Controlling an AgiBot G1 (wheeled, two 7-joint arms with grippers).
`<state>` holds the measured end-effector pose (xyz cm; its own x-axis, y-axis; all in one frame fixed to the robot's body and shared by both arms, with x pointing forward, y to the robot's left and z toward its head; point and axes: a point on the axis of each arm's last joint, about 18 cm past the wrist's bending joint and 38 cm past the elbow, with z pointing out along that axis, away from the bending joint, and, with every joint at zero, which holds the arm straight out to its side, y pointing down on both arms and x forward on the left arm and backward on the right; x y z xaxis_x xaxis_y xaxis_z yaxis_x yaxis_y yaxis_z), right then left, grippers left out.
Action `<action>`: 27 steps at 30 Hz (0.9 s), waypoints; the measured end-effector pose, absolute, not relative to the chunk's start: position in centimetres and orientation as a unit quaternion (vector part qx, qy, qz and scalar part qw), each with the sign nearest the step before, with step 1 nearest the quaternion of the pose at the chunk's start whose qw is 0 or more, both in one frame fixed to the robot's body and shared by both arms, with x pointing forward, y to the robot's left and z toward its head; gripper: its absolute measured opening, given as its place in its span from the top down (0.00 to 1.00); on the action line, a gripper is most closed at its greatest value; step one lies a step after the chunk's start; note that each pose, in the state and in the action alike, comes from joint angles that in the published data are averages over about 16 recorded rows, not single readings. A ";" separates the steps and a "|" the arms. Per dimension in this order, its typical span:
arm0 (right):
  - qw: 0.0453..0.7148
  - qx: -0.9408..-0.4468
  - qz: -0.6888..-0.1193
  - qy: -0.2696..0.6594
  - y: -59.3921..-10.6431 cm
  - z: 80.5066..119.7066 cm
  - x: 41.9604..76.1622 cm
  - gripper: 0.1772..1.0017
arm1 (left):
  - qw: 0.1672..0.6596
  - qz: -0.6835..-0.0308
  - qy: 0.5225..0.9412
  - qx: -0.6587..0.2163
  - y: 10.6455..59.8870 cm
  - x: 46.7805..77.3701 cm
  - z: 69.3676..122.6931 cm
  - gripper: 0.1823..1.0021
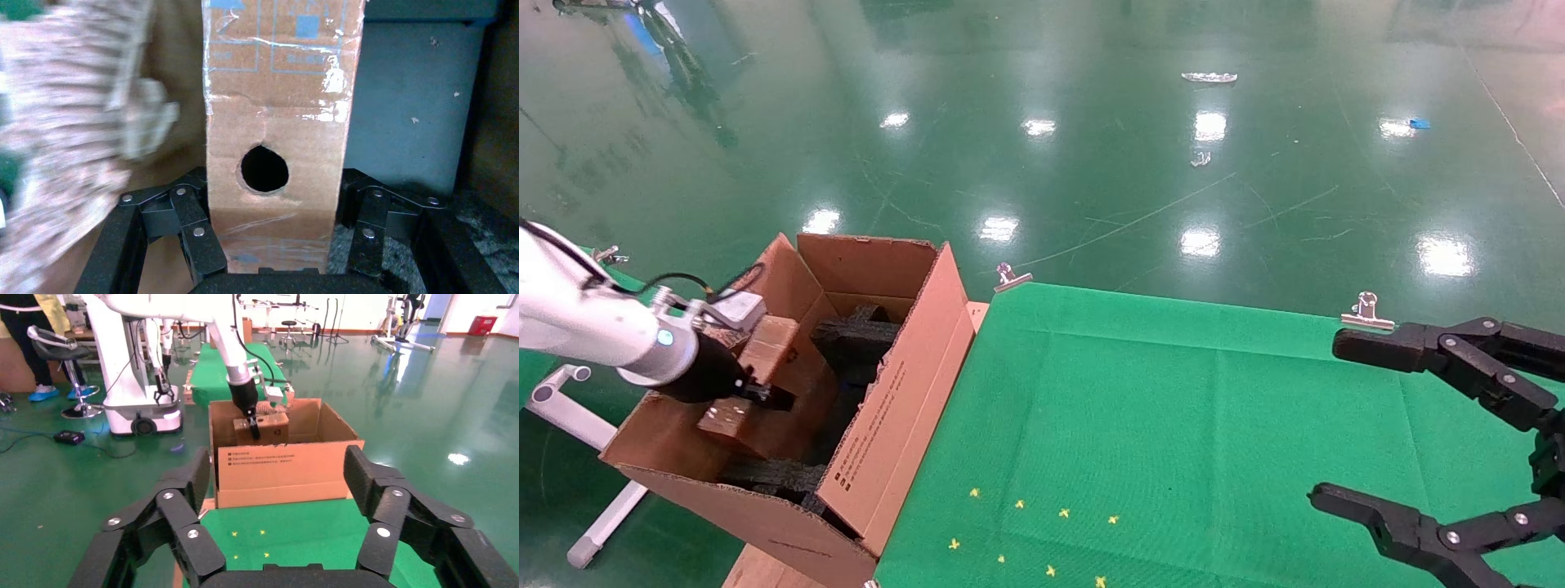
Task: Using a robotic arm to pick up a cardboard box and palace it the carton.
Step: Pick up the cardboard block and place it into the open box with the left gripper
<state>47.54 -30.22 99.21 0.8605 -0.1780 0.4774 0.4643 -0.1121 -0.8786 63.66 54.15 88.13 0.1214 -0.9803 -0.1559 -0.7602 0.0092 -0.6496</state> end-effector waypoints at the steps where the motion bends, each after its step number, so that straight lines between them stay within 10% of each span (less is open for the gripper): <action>1: 0.659 -0.705 -0.244 -0.102 -30.2 99.2 47.5 0.32 | 0.311 -0.176 0.639 -0.681 54.0 63.9 87.9 0.92; 27: 0.659 -0.705 -0.244 -0.102 -30.2 99.2 47.5 0.00 | 0.318 -0.173 0.648 -0.670 53.7 65.1 89.1 0.74</action>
